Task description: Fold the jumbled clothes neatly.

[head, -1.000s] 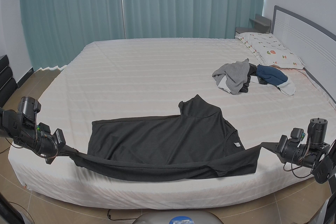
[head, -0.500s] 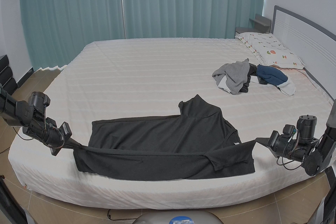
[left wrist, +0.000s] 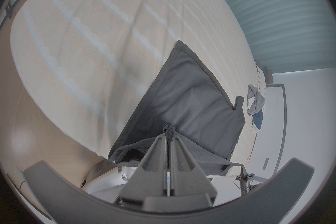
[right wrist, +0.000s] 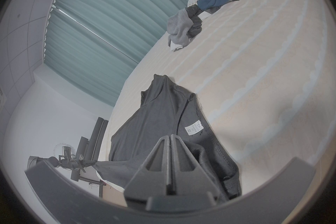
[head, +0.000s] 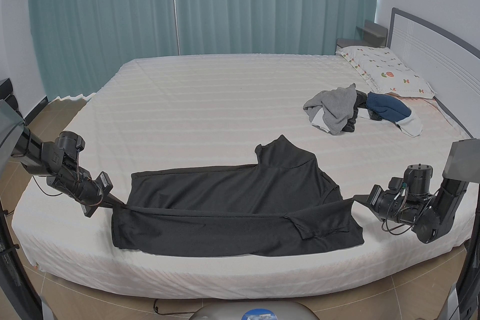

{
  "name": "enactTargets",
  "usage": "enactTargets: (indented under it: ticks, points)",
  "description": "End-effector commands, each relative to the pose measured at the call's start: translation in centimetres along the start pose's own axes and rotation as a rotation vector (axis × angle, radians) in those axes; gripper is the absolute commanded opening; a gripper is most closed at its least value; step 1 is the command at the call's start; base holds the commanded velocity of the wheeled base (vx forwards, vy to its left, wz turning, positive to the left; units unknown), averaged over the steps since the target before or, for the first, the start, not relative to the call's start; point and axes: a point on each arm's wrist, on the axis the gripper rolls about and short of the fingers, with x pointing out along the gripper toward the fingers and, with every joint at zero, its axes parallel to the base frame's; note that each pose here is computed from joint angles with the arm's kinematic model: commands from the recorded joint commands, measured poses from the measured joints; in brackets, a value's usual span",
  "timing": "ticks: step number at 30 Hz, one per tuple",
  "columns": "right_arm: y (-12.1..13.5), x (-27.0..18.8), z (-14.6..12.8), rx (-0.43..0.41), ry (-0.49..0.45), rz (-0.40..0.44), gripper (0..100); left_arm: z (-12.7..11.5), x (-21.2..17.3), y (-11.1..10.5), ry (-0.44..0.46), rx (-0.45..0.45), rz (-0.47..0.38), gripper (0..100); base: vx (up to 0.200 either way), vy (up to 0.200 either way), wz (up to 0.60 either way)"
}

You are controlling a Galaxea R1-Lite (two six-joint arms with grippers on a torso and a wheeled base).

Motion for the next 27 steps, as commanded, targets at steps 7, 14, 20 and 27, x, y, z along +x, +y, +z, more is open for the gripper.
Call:
enactTargets:
  ticks: [7, 14, 20, 27]
  points:
    - [-0.9, 2.3, -1.1, 0.005, 0.042, -0.008, 0, 0.5, 2.8, 0.2, 0.010, -0.003, 0.068, 0, 0.000, 0.000, 0.00]
    - [-0.6, 2.6, -1.0, -0.004, 0.039, 0.006, 100, 0.3, 3.1, 0.1, 0.009, 0.002, 0.084, 100, 0.000, 0.000, 0.00]
    - [0.0, 1.9, -0.4, 0.033, 0.015, 0.025, 100, 0.3, 2.9, 0.0, 0.003, -0.042, 0.080, 100, 0.000, 0.000, 0.00]
    - [0.5, 1.1, -0.5, 0.152, 0.002, 0.044, 100, -0.7, 1.4, 0.5, 0.048, -0.086, -0.011, 100, 0.000, 0.000, 0.00]
